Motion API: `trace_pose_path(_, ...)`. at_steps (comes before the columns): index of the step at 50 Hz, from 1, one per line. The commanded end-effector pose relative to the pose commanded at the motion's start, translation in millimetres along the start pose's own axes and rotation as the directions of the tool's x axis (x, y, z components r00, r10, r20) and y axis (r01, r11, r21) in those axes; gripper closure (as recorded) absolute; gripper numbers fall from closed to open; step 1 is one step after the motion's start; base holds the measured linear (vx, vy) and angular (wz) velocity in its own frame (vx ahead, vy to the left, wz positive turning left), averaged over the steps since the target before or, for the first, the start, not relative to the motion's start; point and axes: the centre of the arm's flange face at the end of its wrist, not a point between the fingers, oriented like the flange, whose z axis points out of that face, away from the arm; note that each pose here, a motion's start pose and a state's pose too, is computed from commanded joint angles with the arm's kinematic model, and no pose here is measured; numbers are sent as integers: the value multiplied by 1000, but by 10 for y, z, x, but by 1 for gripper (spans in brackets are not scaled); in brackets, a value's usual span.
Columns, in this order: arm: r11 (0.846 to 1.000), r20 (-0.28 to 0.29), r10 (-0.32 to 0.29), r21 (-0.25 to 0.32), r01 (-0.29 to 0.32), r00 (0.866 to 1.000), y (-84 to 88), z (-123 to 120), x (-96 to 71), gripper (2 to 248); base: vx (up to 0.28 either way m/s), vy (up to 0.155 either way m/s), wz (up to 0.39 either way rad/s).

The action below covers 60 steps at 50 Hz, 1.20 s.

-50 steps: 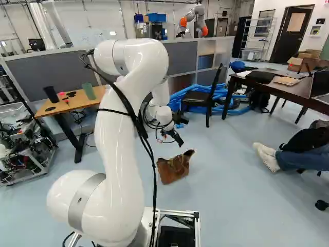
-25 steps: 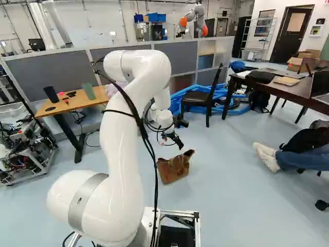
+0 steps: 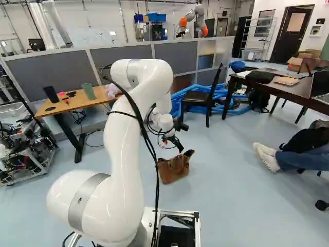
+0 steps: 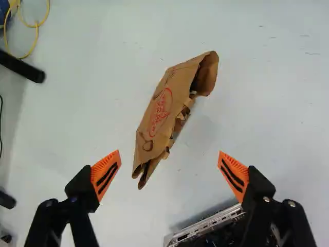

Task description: Pick up the bag on the ground and place it on the table

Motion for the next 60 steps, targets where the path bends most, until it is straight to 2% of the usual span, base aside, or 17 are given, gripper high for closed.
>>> trace_pose_path(44, 1000, 39, 1, -18, -1, 999, 15, 657, -78, 3, 0, 0, 0)
trace_pose_path(52, 998, 44, 57, -23, -56, 997, 20, 776, -96, 3, 0, 0, 0)
trace_pose_path(60, 990, 47, 136, -30, -135, 990, 24, 895, -114, 3, 0, 0, 0)
